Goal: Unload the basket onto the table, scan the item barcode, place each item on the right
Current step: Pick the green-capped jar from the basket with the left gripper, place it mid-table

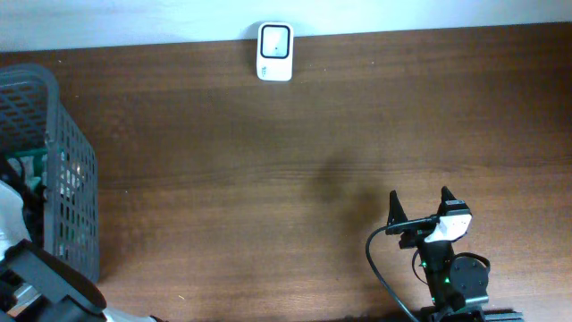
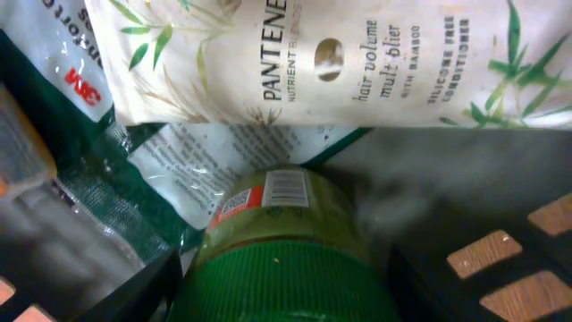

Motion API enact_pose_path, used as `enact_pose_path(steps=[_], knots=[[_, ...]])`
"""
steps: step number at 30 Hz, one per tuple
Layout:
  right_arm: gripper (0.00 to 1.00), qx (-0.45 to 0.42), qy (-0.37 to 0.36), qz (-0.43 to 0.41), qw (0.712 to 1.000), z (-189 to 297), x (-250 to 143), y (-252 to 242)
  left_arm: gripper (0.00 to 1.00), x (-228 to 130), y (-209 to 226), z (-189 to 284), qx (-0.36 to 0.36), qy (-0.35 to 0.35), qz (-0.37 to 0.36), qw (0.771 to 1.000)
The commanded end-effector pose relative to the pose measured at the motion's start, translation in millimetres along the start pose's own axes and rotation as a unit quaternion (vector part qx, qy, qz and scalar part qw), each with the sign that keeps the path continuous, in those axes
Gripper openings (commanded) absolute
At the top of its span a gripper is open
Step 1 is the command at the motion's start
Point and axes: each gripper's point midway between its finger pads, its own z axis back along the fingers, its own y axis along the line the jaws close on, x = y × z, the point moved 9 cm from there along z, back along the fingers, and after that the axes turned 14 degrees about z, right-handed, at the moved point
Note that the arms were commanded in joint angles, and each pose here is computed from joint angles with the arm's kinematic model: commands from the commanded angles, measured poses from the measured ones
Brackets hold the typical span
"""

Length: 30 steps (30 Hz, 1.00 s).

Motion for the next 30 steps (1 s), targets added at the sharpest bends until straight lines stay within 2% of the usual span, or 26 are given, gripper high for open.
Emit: enact_pose_path(steps=[1,3,6,8,9,12,15,17,22,23,27,29,30], knots=[[0.98,-0.002,0.002,-0.002,1.0,0,-3,0,0.54,27,-14,50,-0.036,-0.051,0.001,0.998],[0.98,-0.002,0.002,-0.002,1.0,0,-3,0,0.54,49,-22,116,-0.082,-0.111,0.008,0.99],[0.98,-0.002,0.003,-0.002,1.0,0,-3,0,0.53,51,-30,218,-0.22,-0.168,-0.005,0.961],[0.98,-0.002,0.003,-0.002,1.0,0,-3,0,0.54,19,-38,287,-0.322,-0.198,-0.073,0.923],[0.98,-0.002,0.002,-0.002,1.0,0,-3,0,0.55,-2,-43,308,-0.346,-0.207,-0.1,0.91],[0.98,-0.002,0.003,-0.002,1.0,0,-3,0,0.56,-75,-78,329,-0.381,-0.174,-0.208,0.884],[0.98,-0.002,0.002,-0.002,1.0,0,-3,0,0.56,-150,-123,312,-0.36,-0.109,-0.33,0.866],[0.98,-0.002,0.003,-0.002,1.0,0,-3,0,0.57,-205,-158,277,-0.309,-0.061,-0.408,0.857],[0.98,-0.002,0.002,-0.002,1.0,0,-3,0,0.59,-309,-228,168,-0.217,0.029,-0.522,0.824],[0.98,-0.002,0.002,-0.002,1.0,0,-3,0,0.59,-338,-246,133,-0.192,0.046,-0.546,0.814],[0.98,-0.002,0.002,-0.002,1.0,0,-3,0,0.62,-388,-272,57,-0.146,0.071,-0.58,0.798],[0.98,-0.002,0.002,-0.002,1.0,0,-3,0,0.63,-397,-273,38,-0.126,0.08,-0.587,0.796],[0.98,-0.002,0.002,-0.002,1.0,0,-3,0,0.68,-398,-274,30,-0.117,0.078,-0.588,0.797]])
